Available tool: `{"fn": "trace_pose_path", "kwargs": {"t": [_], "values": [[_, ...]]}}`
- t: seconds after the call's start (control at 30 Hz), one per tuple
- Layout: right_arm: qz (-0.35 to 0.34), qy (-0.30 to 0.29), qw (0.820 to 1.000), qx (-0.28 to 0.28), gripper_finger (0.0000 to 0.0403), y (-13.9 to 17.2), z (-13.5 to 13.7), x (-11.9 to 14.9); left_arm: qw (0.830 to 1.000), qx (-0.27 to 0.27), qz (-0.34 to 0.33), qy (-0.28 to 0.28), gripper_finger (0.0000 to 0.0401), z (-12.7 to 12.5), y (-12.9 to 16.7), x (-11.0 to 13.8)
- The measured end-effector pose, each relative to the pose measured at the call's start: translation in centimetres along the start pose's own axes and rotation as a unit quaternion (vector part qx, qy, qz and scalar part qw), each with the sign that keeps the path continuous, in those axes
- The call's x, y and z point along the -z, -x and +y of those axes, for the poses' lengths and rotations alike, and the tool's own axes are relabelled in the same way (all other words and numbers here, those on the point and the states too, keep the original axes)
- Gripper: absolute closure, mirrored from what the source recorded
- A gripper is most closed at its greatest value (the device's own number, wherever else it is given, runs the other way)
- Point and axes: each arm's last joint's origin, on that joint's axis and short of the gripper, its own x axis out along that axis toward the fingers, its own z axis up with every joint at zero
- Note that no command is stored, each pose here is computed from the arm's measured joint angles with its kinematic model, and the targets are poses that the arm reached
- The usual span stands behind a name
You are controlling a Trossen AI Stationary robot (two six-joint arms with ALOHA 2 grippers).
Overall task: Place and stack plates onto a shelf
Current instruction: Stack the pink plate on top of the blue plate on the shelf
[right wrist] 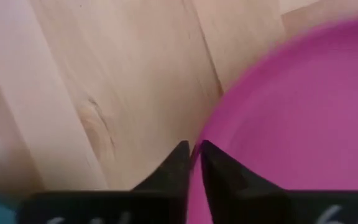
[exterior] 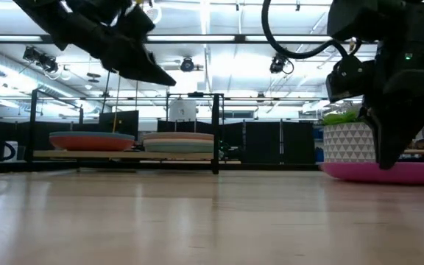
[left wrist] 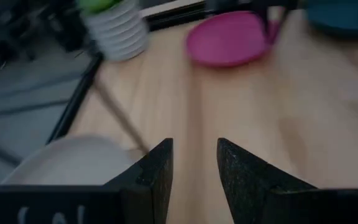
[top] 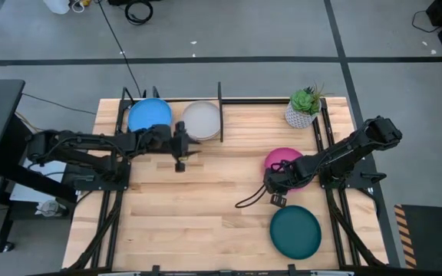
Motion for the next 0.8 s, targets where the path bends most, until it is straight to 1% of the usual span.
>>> {"fn": "trace_pose_path", "kwargs": {"t": [0.07, 0.1, 0.2, 0.33, 0.43, 0.63, 0.8], "values": [[0.006, 0.001, 1.0, -0.006, 0.0383, 0.0, 0.0, 0.1, 0.999, 0.019, -0.007, -0.036, 0.0268, -1.0, 0.0, -0.3], [0.007, 0.005, 1.0, -0.009, 0.039, 0.0, 0.1, 0.0, 0.998, 0.028, -0.011, -0.052, 0.0268, -1.5, 0.1, -0.5], [0.009, 0.005, 1.0, -0.016, 0.0387, 0.0, 0.1, 0.0, 0.995, 0.054, -0.023, -0.083, 0.0268, -3.0, 0.2, -0.9], [0.008, 0.025, 0.999, -0.024, 0.0391, 0.2, 0.3, -0.2, 0.992, 0.085, -0.033, -0.086, 0.0268, -4.7, 0.3, -1.3], [-0.009, 0.056, 0.998, -0.039, 0.0395, 0.9, 0.8, -0.9, 0.99, 0.104, -0.031, -0.086, 0.0268, -6.0, -0.2, -1.2], [-0.062, 0.132, 0.986, -0.079, 0.0396, 2.3, 2.0, -2.7, 0.988, 0.092, -0.028, -0.117, 0.0268, -8.4, -1.9, -0.7], [-0.102, 0.174, 0.972, -0.119, 0.0396, 3.1, 2.8, -3.8, 0.978, 0.097, -0.04, -0.178, 0.0268, -10.2, -3.6, 0.1]]}}
